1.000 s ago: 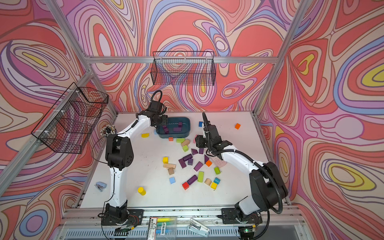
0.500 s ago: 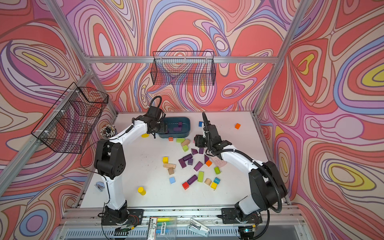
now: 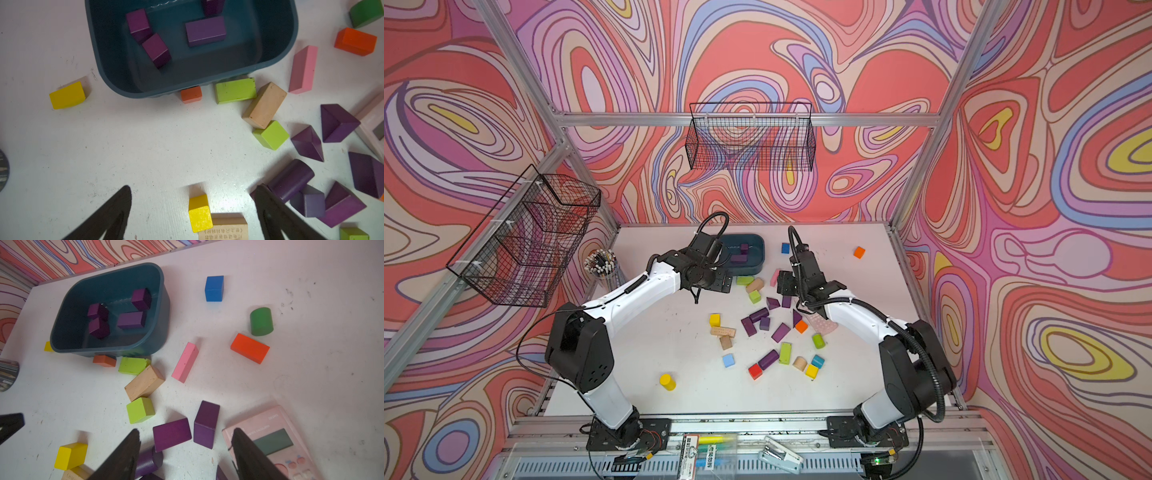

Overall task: Pick purple bricks into the storage bin
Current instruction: Pick up the building block from the center of the board.

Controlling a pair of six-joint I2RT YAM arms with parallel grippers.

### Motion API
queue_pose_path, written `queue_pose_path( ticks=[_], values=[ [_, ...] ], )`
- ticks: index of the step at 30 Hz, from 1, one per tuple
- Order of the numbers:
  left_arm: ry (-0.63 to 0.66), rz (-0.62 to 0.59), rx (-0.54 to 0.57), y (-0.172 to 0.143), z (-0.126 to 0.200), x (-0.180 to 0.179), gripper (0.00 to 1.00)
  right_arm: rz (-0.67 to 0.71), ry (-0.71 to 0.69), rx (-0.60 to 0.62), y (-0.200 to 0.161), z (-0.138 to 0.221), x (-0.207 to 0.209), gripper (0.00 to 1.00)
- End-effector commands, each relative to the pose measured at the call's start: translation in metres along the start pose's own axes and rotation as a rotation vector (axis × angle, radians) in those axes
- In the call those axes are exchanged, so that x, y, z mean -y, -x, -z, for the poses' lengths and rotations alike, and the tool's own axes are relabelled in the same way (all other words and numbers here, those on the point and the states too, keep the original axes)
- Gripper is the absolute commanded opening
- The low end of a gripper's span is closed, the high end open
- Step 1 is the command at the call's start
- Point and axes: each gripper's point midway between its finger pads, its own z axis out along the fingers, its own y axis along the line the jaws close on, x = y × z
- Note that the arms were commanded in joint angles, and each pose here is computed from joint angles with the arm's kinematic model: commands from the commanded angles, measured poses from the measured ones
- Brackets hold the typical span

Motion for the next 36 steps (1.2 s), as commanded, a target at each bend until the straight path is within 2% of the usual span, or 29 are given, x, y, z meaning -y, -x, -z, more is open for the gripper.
queue_pose_path(
  ticks=[1, 4, 16, 28, 36],
  values=[
    [-0.049, -0.117, -0.029, -0.019, 0.011, 0.009, 0.93, -0.020, -0.078, 0.010, 0.002, -0.001, 0.014, 0.73],
    [-0.113, -0.172, -0.038, -0.027, 0.015, 0.021, 0.92, -0.025, -0.134, 0.012, 0.001, 0.000, 0.025, 0.72],
    [-0.170, -0.430, -0.079, -0.048, 0.014, 0.049, 0.91, -0.074, -0.218, 0.024, -0.002, 0.005, 0.050, 0.72],
    [-0.297, -0.581, -0.126, -0.057, 0.005, 0.092, 0.85, -0.168, -0.257, 0.014, -0.015, 0.015, 0.078, 0.72],
    [-0.297, -0.656, -0.165, -0.062, -0.011, 0.105, 0.78, -0.220, -0.252, 0.010, -0.019, 0.024, 0.090, 0.72]
  ],
)
